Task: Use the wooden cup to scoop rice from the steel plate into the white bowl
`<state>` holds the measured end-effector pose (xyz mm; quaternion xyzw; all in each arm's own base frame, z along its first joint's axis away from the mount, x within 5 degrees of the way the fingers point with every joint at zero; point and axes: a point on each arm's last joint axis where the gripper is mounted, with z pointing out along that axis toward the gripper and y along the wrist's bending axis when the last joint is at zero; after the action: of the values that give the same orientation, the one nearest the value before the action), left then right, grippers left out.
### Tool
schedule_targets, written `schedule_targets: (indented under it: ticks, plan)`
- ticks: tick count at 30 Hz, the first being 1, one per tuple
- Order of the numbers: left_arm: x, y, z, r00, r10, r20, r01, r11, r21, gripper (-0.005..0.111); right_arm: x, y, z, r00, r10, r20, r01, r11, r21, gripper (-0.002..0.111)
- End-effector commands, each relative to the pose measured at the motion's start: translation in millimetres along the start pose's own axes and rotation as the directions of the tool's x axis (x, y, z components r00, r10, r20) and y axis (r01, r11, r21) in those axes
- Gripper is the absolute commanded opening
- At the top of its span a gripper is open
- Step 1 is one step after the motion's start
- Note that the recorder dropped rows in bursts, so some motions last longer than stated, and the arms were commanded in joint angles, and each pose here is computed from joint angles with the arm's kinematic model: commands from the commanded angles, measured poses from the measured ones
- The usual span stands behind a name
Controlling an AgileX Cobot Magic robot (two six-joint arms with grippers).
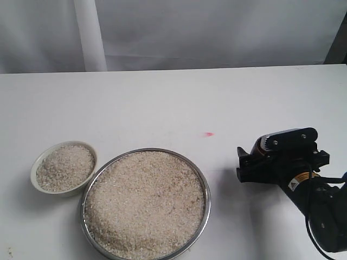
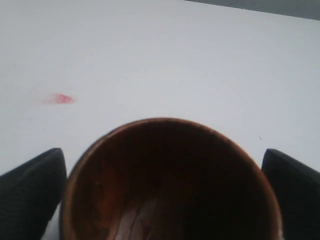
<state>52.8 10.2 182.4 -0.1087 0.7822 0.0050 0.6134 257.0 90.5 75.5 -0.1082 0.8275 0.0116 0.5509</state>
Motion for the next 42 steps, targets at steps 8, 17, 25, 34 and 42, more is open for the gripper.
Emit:
schedule_targets:
  ticks: [8,17,25,34,42]
  plan:
    - [-0.9,-0.8,-0.1,1.0,-0.005,0.005,0.005,1.0,0.01,0.0,-28.6,-4.3,-12.4,0.993,0.018,0.121,-0.019,1.0,0.007,0.097]
    - [-0.9,-0.8,-0.1,1.0,-0.005,0.005,0.005,1.0,0.01,0.0,-82.6,-25.7,-107.9,0.905,0.087,0.417,-0.08,0.996,-0.032,0.092]
    - [-0.9,-0.8,-0.1,1.0,-0.005,0.005,0.005,1.0,0.01,0.0,-74.3,-33.3,-149.3,0.866,0.094,0.491,-0.074,0.995,-0.06,0.0]
    - [-0.9,-0.8,-0.1,1.0,-0.005,0.005,0.005,1.0,0.01,0.0,-74.4,-36.2,-149.7,0.863,0.109,0.493,-0.102,0.994,-0.041,0.0]
    - [-0.9,-0.8,-0.1,1.0,-0.005,0.005,0.005,1.0,0.01,0.0,-74.4,-36.2,-149.7,0.863,0.109,0.493,-0.102,0.994,-0.041,0.0]
